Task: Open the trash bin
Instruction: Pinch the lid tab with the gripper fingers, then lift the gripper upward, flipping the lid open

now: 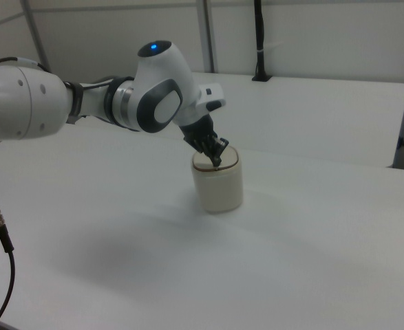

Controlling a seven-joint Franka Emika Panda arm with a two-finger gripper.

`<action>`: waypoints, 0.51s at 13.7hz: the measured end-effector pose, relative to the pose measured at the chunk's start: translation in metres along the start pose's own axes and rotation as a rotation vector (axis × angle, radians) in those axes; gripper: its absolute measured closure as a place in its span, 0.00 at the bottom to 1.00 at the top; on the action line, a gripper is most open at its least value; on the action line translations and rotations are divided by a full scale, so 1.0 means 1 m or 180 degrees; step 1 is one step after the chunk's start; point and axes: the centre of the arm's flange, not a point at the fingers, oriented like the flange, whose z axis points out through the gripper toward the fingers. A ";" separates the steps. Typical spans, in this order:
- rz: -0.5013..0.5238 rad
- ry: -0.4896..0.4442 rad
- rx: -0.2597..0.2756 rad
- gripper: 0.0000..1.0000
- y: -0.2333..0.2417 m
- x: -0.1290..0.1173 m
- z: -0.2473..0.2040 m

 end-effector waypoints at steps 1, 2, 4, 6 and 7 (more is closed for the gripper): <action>0.0032 0.0085 0.0007 0.99 0.003 0.005 -0.016; 0.0088 0.0145 0.0043 0.99 0.006 0.008 -0.032; 0.0178 0.0157 0.0121 0.99 0.012 0.010 -0.076; 0.0196 0.0054 0.0177 0.99 0.012 0.004 -0.114; 0.0205 -0.0014 0.0207 0.99 0.009 -0.002 -0.137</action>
